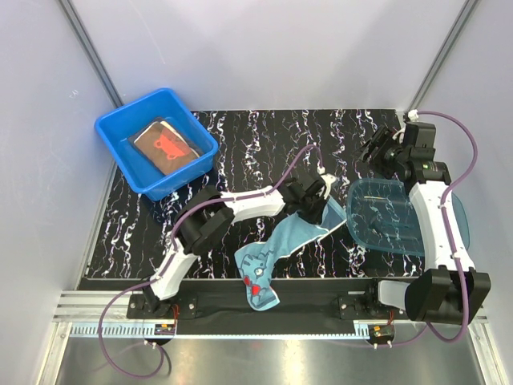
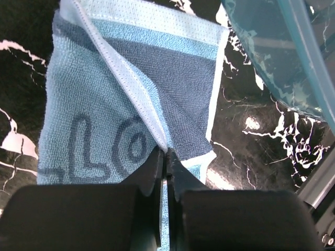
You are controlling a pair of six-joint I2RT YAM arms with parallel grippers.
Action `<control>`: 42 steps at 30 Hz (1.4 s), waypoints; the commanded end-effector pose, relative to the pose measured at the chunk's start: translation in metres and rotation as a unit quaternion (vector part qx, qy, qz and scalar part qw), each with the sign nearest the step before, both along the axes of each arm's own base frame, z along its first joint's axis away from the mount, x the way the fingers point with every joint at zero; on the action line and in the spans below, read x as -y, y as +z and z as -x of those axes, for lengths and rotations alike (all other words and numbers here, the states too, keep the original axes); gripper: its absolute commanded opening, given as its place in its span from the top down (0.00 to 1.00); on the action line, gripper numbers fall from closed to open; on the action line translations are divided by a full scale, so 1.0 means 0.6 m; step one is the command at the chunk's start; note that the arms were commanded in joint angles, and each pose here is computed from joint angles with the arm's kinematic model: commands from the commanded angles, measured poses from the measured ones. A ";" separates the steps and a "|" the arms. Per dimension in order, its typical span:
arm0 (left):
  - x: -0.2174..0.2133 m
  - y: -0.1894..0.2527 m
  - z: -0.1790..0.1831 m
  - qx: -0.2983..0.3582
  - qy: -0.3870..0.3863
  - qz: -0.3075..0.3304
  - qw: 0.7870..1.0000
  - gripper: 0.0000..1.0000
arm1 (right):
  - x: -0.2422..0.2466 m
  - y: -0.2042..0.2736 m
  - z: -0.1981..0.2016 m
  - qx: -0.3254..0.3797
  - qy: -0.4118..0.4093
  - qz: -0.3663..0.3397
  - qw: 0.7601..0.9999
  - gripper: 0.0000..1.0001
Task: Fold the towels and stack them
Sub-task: Flatten out the crumpled towel
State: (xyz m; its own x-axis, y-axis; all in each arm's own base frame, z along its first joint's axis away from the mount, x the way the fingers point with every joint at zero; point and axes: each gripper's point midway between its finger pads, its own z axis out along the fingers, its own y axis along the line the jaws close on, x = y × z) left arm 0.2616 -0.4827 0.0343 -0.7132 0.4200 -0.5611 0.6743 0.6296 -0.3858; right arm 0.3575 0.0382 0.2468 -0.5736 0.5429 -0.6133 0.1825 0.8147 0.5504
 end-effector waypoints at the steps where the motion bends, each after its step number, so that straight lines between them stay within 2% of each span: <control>1: -0.017 0.079 -0.012 0.028 0.004 0.019 0.999 1.00 | -0.025 0.001 0.002 0.010 0.064 -0.003 0.998 0.30; 3: -0.052 0.140 -0.021 0.051 0.011 0.023 0.998 1.00 | -0.044 -0.010 0.004 -0.003 0.116 0.003 0.993 0.30; 4: -0.083 0.143 -0.035 0.050 0.020 0.018 0.998 1.00 | -0.063 -0.038 0.006 -0.034 0.138 0.006 0.990 0.30; 6: -0.124 0.165 -0.039 0.050 0.013 0.011 0.999 1.00 | -0.071 -0.056 -0.002 -0.044 0.156 0.027 0.986 0.30; 9: -0.192 0.148 -0.064 0.030 0.020 -0.017 0.999 1.00 | -0.119 -0.118 -0.011 -0.092 0.205 0.025 0.974 0.30; 12: -0.247 0.131 -0.084 0.005 0.022 -0.027 0.999 1.00 | -0.146 -0.137 -0.030 -0.084 0.246 0.017 0.966 0.31; 17: -0.329 0.090 -0.138 0.031 0.040 -0.104 0.993 1.00 | -0.171 -0.190 -0.064 -0.103 0.335 0.025 0.936 0.32; 19: -0.339 0.082 -0.152 0.023 0.046 -0.113 0.992 1.00 | -0.180 -0.207 -0.079 -0.118 0.355 0.021 0.927 0.32; 20: -0.341 0.068 -0.157 0.020 0.038 -0.122 0.992 1.00 | -0.186 -0.202 -0.086 -0.103 0.380 0.025 0.919 0.33; 22: -0.339 0.069 -0.167 0.015 0.040 -0.112 0.993 1.00 | -0.189 -0.220 -0.077 -0.120 0.396 0.021 0.910 0.34; 25: -0.339 0.063 -0.179 0.016 0.041 -0.110 0.993 1.00 | -0.204 -0.225 -0.059 -0.092 0.429 0.035 0.898 0.33; 29: -0.353 0.057 -0.200 0.024 0.046 -0.118 0.992 1.00 | -0.198 -0.255 -0.061 -0.095 0.446 0.061 0.888 0.31; 35: -0.349 0.058 -0.216 0.020 0.047 -0.101 0.994 1.00 | -0.208 -0.299 -0.051 -0.116 0.484 0.033 0.867 0.37; 40: -0.345 0.059 -0.225 0.021 0.047 -0.097 0.994 1.00 | -0.209 -0.313 -0.050 -0.102 0.486 0.037 0.867 0.44; 42: -0.341 0.055 -0.227 0.018 0.045 -0.096 0.994 1.00 | -0.209 -0.321 -0.048 -0.102 0.486 0.035 0.867 0.43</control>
State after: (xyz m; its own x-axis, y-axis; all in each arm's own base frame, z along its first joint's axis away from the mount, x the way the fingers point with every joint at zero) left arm 0.3871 -0.2653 0.0587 -0.7617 0.4555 -0.4608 0.5938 0.7752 -0.2153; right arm 0.3798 0.1580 0.0472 -0.8795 -0.2785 -0.3860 -0.4598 0.7067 0.5377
